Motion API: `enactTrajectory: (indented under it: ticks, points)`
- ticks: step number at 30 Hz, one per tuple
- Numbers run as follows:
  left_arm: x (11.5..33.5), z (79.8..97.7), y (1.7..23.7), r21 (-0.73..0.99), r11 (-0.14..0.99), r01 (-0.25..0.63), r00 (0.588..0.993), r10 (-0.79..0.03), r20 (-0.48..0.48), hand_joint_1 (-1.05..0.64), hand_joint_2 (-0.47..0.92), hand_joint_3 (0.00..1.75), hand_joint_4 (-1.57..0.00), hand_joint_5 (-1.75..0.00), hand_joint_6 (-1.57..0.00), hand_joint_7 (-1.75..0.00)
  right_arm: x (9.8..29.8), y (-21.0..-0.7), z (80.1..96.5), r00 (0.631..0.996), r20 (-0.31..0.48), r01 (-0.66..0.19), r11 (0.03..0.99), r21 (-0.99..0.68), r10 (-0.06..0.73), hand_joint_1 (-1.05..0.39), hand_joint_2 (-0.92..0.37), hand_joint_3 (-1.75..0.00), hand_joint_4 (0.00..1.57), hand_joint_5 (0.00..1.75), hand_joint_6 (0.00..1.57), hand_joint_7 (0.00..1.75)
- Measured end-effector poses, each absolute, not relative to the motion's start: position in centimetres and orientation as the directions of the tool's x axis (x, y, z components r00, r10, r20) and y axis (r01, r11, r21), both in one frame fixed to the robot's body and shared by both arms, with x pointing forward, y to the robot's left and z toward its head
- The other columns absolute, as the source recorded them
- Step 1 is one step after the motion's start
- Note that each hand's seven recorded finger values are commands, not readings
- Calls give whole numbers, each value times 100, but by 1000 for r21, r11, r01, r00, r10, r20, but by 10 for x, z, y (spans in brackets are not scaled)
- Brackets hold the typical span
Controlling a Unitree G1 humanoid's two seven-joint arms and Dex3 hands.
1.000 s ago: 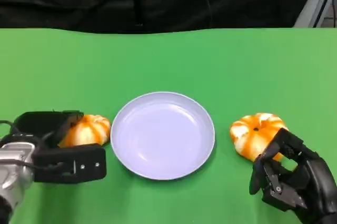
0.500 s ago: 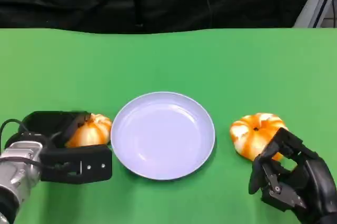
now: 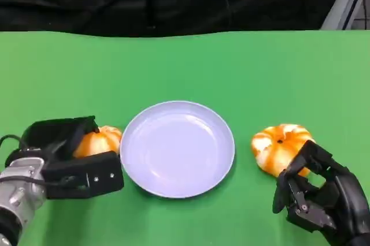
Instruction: Grasp the bread from the table and place it into the plate.
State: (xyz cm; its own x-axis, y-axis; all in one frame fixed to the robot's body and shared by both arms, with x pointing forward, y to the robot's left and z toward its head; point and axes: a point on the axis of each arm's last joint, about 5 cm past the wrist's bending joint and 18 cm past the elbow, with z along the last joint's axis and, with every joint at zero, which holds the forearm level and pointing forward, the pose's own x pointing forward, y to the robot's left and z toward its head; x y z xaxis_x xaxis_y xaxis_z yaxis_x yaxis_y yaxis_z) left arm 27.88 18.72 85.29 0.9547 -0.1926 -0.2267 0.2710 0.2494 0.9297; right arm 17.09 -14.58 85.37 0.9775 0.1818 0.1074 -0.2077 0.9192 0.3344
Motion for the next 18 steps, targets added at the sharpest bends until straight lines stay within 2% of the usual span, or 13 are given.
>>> enactTrajectory:
  ticks: [1, 2, 3, 5, 6, 7, 8, 9, 12, 14, 18]
  points:
    - [278, 852, 187, 929, 251, 272, 955, -192, -228, -9, 92, 23, -57, -175, -60, -125, 171, -146, 854, 977, 107, -208, 919, 334, 182, -15, -62, -104, 85, 175, 61, 175]
    - [278, 853, 187, 929, 252, 270, 955, -193, -226, -9, 92, 18, -57, -175, -70, -103, 171, -146, 854, 977, 108, -209, 919, 335, 183, -14, -62, -104, 85, 175, 61, 175]
    - [278, 853, 188, 930, 254, 265, 956, -194, -220, -7, 92, 17, -58, -174, -75, -94, 171, -146, 854, 977, 109, -211, 918, 335, 185, -15, -61, -104, 85, 175, 60, 175]
    - [280, 856, 189, 932, 261, 250, 960, -192, -204, -5, 92, 17, -58, -173, -77, -90, 171, -147, 853, 975, 112, -217, 917, 335, 190, -15, -61, -104, 85, 175, 60, 175]
    - [280, 858, 190, 934, 264, 242, 962, -189, -196, -4, 92, 18, -58, -173, -77, -92, 171, -147, 853, 975, 112, -217, 917, 335, 190, -15, -61, -104, 85, 175, 60, 175]
    - [281, 859, 191, 936, 264, 235, 964, -185, -190, -4, 92, 18, -57, -174, -57, -133, 171, -147, 853, 976, 111, -217, 917, 335, 190, -15, -61, -104, 84, 175, 60, 175]
    - [282, 861, 193, 937, 265, 227, 966, -182, -183, -4, 92, 19, -58, -174, -49, -151, 171, -148, 853, 976, 110, -215, 917, 335, 188, -16, -61, -105, 85, 175, 60, 175]
    - [282, 862, 193, 938, 266, 222, 967, -181, -177, -4, 92, 20, -58, -174, -44, -160, 171, -148, 853, 976, 110, -213, 918, 335, 187, -16, -61, -105, 85, 175, 61, 175]
    - [283, 864, 193, 940, 268, 212, 969, -184, -166, -3, 92, 20, -58, -175, -40, -169, 171, -148, 853, 976, 110, -212, 918, 335, 186, -16, -60, -105, 85, 175, 61, 175]
    - [283, 865, 193, 940, 270, 207, 969, -188, -159, -5, 92, 24, -57, -175, -45, -159, 171, -148, 853, 977, 110, -212, 918, 335, 185, -16, -59, -105, 85, 175, 62, 175]
    - [290, 882, 198, 950, 273, 153, 977, -185, -104, -4, 92, 21, -56, -175, -42, -164, 170, -149, 853, 975, 119, -218, 913, 344, 189, -15, -59, -107, 85, 175, 61, 174]
